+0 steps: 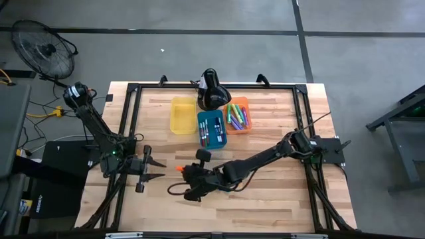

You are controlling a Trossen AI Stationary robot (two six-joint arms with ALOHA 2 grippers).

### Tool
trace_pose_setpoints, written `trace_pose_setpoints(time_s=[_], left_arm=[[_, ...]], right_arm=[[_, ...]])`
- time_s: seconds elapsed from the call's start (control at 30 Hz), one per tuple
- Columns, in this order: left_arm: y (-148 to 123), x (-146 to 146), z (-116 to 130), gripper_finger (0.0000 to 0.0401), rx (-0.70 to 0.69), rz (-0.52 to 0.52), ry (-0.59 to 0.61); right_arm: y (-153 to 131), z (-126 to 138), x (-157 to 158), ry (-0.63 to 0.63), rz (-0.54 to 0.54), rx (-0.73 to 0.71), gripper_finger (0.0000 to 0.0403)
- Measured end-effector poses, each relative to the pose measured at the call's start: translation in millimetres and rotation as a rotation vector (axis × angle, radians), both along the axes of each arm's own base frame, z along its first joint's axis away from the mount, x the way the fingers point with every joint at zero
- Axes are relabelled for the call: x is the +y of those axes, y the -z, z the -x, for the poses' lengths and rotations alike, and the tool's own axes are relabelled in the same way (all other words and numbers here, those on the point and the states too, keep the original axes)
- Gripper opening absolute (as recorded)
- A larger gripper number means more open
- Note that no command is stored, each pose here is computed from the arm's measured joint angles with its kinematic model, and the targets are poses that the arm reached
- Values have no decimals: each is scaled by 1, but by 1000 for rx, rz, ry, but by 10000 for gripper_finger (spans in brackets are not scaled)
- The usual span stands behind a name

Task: Pick & Place Markers
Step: Put the top orange mini marker into the yellow bin

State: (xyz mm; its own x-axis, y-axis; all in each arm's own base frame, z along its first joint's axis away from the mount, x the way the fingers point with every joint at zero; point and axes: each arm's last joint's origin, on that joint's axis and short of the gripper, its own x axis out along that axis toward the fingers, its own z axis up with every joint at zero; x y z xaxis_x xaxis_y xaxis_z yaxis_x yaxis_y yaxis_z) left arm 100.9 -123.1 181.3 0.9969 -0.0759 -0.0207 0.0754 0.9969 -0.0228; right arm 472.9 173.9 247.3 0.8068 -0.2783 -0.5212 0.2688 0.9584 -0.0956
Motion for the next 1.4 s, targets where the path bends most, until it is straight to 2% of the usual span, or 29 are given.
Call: trace_pose_setpoints(time_s=[0.1, 0.2, 0.3, 0.6, 1.0, 1.4], left_arm=[[-4, 3, -6, 184, -18, 26, -27], [-9, 6, -14, 200, -30, 42, -16], [-14, 11, -22, 201, -41, 51, 0], [-26, 16, -36, 201, -72, 54, 89], [-31, 14, -37, 202, -96, 72, 153], [-30, 15, -37, 202, -98, 72, 136]], right_arm=[[-7, -3, 3, -22, 20, -62, 27], [-14, -7, 5, -44, 44, -132, 27], [-20, -10, 6, -80, 43, -180, 27], [-21, -11, 1, -78, 63, -179, 27], [-17, -12, -4, -67, 78, -147, 27], [-24, -19, -13, -81, 31, -224, 27]])
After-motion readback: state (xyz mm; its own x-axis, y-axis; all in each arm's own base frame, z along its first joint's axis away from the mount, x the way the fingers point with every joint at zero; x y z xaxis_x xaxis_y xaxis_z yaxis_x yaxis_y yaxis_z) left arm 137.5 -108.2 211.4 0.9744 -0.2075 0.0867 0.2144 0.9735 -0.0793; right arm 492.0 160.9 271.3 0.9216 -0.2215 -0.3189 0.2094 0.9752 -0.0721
